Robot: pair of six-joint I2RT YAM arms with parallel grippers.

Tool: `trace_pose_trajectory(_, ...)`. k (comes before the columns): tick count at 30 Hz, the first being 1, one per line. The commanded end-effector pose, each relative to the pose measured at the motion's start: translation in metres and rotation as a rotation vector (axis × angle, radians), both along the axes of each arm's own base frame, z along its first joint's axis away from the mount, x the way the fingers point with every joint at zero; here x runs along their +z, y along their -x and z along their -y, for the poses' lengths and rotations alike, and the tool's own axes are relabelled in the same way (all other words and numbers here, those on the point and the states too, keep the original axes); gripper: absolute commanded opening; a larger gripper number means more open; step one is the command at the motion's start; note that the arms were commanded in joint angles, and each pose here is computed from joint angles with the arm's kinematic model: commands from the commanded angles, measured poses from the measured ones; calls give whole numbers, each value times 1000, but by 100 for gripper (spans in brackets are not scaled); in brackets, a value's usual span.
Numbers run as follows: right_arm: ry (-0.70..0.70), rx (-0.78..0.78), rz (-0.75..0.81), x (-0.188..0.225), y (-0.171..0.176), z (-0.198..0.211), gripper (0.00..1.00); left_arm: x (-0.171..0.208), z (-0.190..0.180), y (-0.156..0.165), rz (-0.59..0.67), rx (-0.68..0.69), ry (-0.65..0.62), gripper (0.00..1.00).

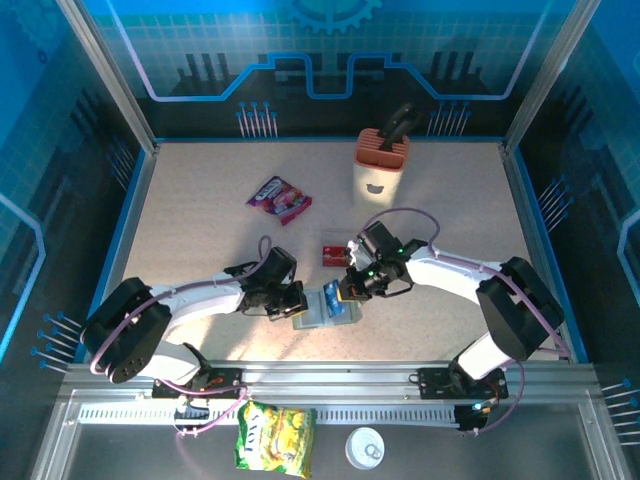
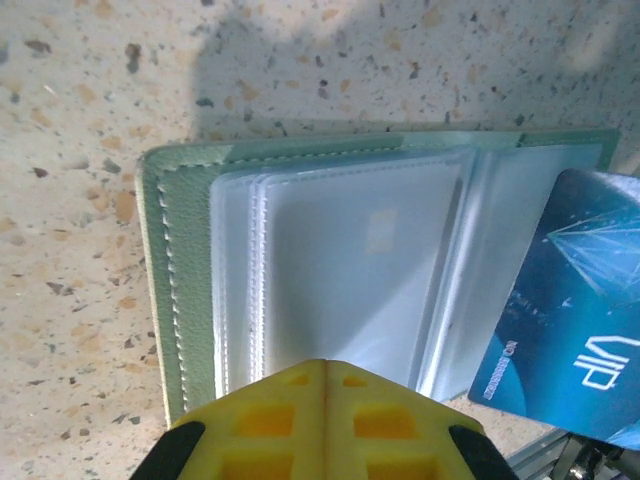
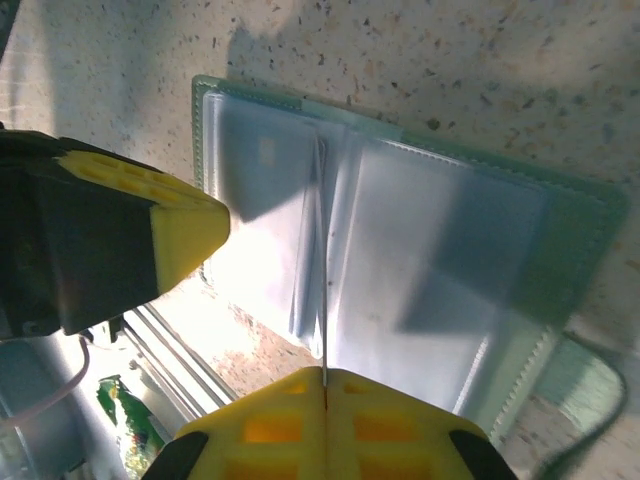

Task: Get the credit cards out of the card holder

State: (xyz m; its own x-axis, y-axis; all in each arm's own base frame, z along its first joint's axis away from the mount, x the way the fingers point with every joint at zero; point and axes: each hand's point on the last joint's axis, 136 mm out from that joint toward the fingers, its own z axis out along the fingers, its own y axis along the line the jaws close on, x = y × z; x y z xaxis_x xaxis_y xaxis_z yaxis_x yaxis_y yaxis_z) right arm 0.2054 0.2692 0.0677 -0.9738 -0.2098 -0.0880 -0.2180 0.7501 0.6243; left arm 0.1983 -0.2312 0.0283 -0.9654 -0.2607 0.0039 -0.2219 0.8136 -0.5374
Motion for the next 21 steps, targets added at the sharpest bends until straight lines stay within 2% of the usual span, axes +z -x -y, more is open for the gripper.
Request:
trace_pose_trajectory(1, 61, 60, 65, 14, -6, 12, 0, 7, -2, 2, 20, -3, -1, 0)
trace_pose_trajectory(4, 93, 166, 108, 20, -3, 17, 0, 11, -2, 0, 38, -1, 4, 0)
trace_pose_trajectory(10, 250, 383, 270, 27, -12, 42, 0, 13, -5, 0, 51, 13, 4, 1)
trace_pose_trajectory(15, 292, 629, 381, 38, -16, 49, 0, 15, -8, 0, 59, 21, 1, 5)
trace_pose_trajectory(21, 341, 795, 500, 51, -44, 51, 0, 21, -10, -1, 80, 31, 4, 10)
